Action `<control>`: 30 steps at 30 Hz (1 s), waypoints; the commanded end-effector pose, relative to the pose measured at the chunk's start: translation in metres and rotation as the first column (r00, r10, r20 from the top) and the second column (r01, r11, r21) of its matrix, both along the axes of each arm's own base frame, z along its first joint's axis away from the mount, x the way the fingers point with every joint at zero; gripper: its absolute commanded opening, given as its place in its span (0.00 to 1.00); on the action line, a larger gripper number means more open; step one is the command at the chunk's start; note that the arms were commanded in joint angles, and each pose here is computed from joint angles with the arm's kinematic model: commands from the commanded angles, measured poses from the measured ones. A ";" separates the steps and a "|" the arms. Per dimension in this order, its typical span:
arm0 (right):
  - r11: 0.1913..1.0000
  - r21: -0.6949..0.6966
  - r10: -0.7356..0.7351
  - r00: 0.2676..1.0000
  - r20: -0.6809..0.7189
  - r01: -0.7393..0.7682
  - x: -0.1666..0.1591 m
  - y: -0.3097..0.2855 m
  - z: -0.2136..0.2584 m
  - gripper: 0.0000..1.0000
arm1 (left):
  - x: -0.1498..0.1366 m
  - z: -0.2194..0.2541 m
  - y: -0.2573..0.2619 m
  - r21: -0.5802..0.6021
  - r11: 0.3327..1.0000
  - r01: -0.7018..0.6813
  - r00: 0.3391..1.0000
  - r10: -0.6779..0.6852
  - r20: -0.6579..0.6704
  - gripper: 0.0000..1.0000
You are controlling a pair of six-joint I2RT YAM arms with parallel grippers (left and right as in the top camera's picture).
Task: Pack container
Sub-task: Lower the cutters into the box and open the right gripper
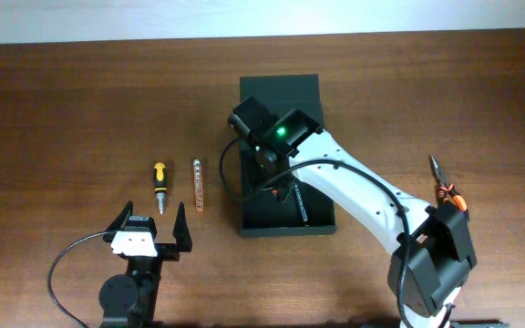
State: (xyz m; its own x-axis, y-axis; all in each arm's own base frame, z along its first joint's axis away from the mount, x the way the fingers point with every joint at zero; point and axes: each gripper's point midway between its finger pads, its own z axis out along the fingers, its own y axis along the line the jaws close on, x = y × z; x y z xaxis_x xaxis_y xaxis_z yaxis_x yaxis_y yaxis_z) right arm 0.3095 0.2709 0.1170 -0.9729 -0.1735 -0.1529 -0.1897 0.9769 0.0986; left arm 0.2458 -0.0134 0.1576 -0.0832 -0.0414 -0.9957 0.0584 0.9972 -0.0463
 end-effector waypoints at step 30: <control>0.963 0.018 -0.265 0.956 -0.122 0.269 -0.012 0.002 -0.068 0.09 | 0.000 -0.003 0.003 0.020 1.000 -0.012 1.000 0.012 -0.004 0.99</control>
